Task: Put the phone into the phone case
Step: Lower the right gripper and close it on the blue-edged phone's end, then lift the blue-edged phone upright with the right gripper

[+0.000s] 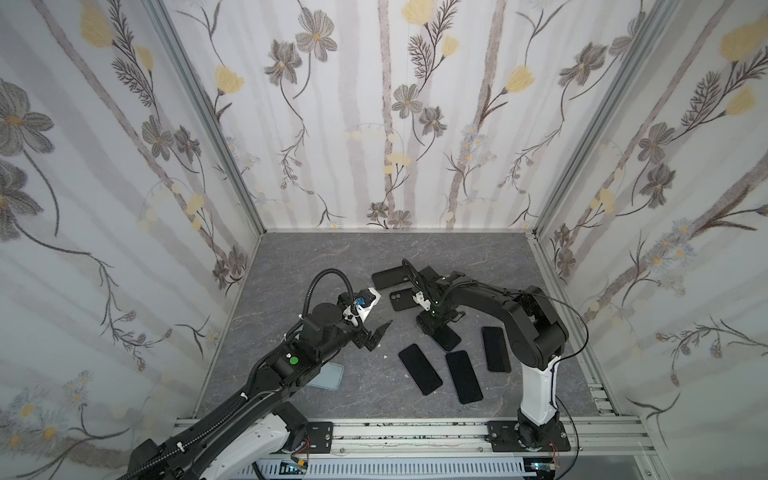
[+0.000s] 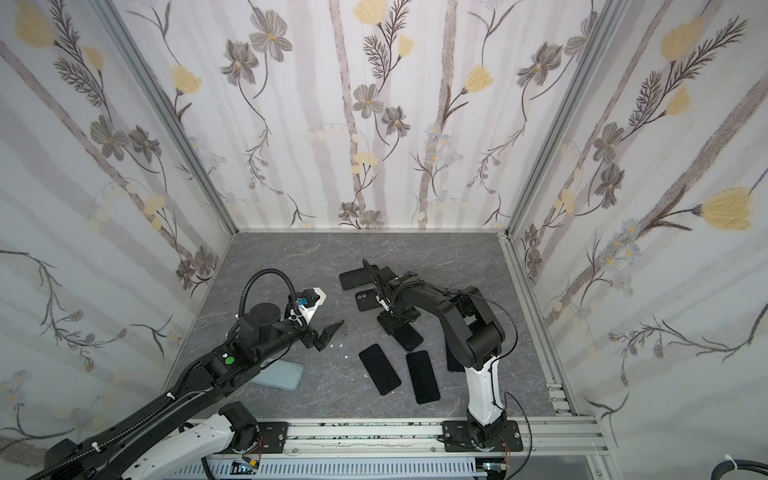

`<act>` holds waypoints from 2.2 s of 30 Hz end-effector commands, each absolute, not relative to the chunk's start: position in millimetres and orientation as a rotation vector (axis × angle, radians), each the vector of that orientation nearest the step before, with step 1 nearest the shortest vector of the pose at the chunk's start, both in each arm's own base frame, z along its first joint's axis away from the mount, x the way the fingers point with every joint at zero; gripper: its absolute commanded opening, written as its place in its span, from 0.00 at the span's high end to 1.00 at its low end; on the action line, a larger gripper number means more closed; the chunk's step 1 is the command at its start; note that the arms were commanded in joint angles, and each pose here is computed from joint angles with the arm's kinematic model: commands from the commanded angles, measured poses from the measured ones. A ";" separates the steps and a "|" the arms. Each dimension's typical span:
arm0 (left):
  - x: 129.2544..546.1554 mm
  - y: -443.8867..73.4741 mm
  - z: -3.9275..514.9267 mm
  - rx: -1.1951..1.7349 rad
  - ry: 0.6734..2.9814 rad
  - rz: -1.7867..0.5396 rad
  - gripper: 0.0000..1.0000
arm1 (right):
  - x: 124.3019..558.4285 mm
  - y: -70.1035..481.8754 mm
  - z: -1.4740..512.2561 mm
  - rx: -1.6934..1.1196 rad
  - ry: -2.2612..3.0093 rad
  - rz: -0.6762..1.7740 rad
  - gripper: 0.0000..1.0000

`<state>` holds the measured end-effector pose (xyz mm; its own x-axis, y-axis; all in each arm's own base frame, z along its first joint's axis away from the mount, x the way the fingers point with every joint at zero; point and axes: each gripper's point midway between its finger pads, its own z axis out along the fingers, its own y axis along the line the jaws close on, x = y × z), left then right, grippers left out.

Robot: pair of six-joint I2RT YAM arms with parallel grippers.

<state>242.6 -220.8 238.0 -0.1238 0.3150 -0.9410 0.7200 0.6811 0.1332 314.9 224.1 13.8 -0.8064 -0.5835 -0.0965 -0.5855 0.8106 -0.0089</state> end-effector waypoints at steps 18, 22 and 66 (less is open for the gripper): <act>242.7 -220.8 250.4 0.824 1.659 -0.431 0.00 | 344.8 194.2 34.7 -0.571 2.857 0.023 0.35; 246.1 -221.7 255.4 0.786 1.657 -0.447 0.00 | 352.6 191.2 48.9 -0.430 2.806 0.150 0.36; 259.8 -280.7 267.5 0.453 1.467 -0.708 0.00 | 353.2 184.0 174.7 0.061 2.327 0.959 0.38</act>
